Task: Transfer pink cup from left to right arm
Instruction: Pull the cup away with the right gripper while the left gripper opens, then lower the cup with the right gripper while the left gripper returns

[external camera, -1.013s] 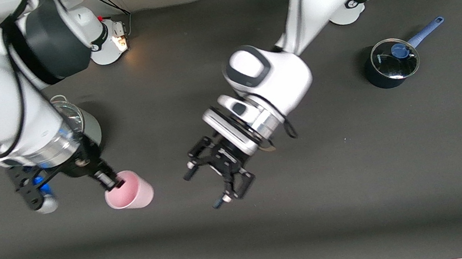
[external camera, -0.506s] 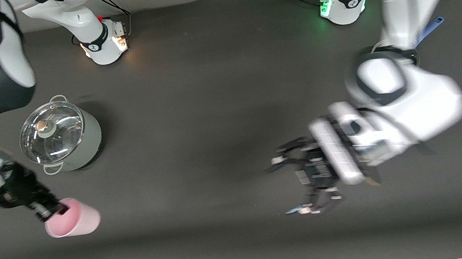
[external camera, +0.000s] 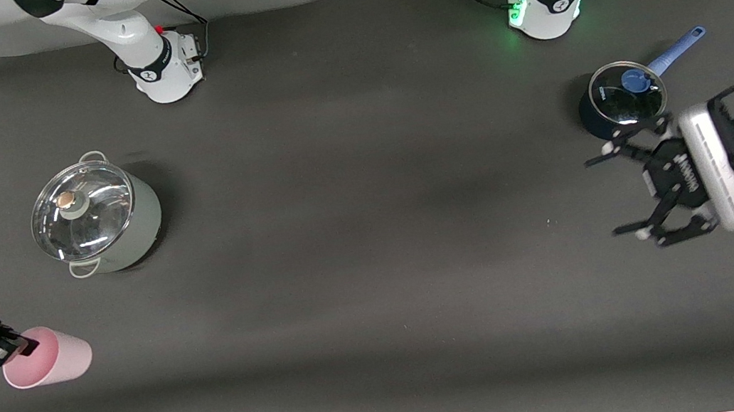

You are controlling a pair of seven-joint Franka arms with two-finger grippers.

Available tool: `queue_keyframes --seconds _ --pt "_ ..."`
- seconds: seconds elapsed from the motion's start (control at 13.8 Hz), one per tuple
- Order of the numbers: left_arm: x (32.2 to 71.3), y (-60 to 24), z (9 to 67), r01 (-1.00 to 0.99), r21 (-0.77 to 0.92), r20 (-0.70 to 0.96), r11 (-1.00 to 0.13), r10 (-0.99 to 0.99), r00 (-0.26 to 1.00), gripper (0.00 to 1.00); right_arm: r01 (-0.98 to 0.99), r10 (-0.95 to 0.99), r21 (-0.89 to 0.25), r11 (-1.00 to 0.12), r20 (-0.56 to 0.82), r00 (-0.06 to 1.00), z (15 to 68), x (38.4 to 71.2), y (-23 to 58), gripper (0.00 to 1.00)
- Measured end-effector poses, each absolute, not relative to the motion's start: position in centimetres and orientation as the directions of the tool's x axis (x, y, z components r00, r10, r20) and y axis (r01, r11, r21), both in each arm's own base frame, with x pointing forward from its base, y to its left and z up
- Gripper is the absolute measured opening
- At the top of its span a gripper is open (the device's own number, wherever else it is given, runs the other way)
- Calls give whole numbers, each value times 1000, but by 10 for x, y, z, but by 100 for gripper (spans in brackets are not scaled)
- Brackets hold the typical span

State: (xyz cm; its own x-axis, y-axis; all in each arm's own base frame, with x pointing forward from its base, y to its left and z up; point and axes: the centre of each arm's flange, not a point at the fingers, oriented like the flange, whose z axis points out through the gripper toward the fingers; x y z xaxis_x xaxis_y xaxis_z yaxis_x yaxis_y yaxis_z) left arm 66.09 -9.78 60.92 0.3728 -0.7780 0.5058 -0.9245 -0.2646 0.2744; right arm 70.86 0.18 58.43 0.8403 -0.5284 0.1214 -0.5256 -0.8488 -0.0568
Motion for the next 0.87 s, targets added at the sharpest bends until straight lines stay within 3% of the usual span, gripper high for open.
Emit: queue_keyframes --seconds 0.36,0.58,0.87 --pt "617 -49 647 -789 249 162 -562 -779 606 100 -215 -215 -1 -977 5 977 538 694 -34 5" --pt "603 -10 654 -617 189 -15 -764 -630 776 100 -97 -97 -3 -995 -9 995 496 686 -47 5" --pt "603 0 645 -316 96 -128 -944 -326 937 100 -4 -4 -2 -1000 25 1000 419 669 -53 5"
